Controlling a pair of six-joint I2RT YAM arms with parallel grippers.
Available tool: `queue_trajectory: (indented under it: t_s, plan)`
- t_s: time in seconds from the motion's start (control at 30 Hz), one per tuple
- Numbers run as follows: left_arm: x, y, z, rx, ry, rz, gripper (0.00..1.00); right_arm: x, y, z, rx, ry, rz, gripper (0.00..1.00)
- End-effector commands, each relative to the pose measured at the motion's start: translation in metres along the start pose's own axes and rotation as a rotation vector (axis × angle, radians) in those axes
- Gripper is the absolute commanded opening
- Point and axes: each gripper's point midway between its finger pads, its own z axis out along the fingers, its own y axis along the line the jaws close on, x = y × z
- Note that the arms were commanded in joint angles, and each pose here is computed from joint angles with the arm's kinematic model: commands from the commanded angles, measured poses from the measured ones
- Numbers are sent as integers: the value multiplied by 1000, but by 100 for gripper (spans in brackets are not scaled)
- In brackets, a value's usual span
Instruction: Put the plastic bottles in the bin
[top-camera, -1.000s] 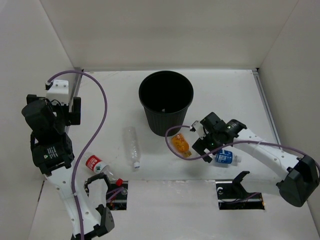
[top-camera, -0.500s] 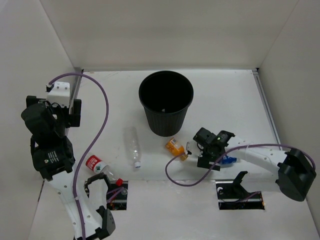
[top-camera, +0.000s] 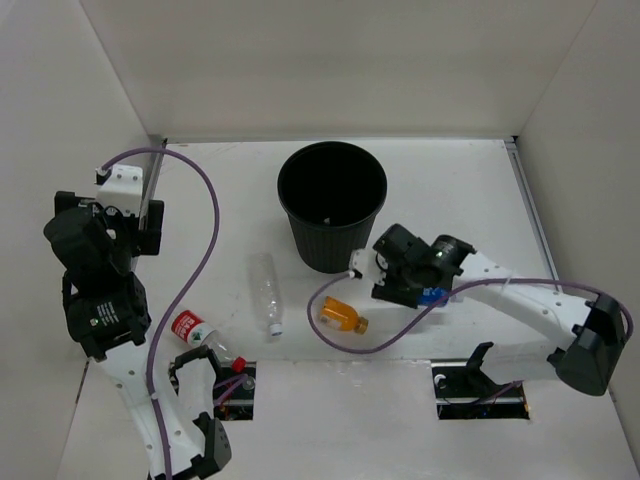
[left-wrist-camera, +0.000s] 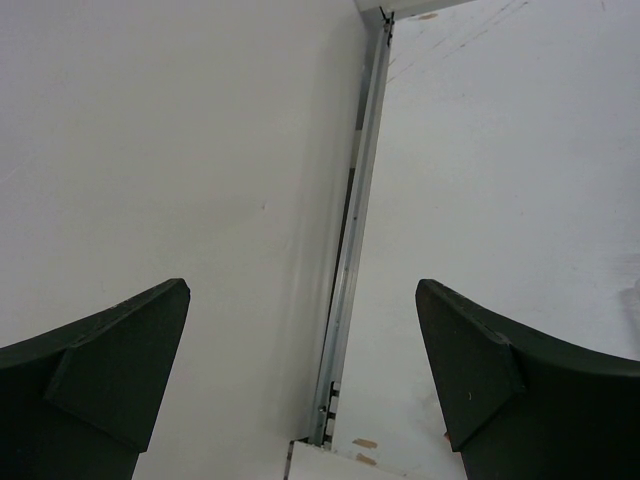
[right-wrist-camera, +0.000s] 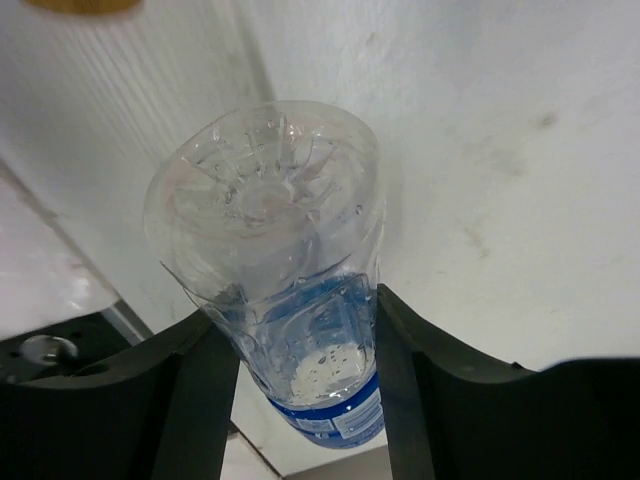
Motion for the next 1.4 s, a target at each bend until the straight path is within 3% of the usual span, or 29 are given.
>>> queue_trajectory:
  t_s: [0.0,0.2,0.37,0.53,0.8,1.07,1.2,1.23,1.27,1.3,1.37]
  plan:
    - [2,2,7,-11,-9,7,100,-56,-9,-73,-16,-233,69,11]
    - [24,-6,26,-1,31,-9,100,-133,-19,-190,-66,-509,88,10]
    - [40,-21,35,34,57,-46,100,-196,-68,-261,80,-751,70,10]
    - [55,-46,34,104,68,-59,100,-238,-121,-266,212,-878,100,7]
    - [80,-69,22,165,109,-50,100,-294,-174,-231,269,-967,162,4]
    - [88,-73,20,173,120,-46,100,-315,-191,-246,291,-989,162,5]
    - [85,-73,24,178,118,-46,100,-315,-190,-206,266,-897,149,29]
    - [84,-73,24,180,116,-50,100,-314,-190,-193,257,-867,157,56]
    - [82,-74,24,185,113,-51,100,-312,-189,-181,246,-843,168,91]
    - [80,-74,24,188,109,-51,100,-309,-190,-176,247,-831,181,100]
    - [79,-76,24,202,108,-50,100,-304,-195,-179,248,-844,210,100]
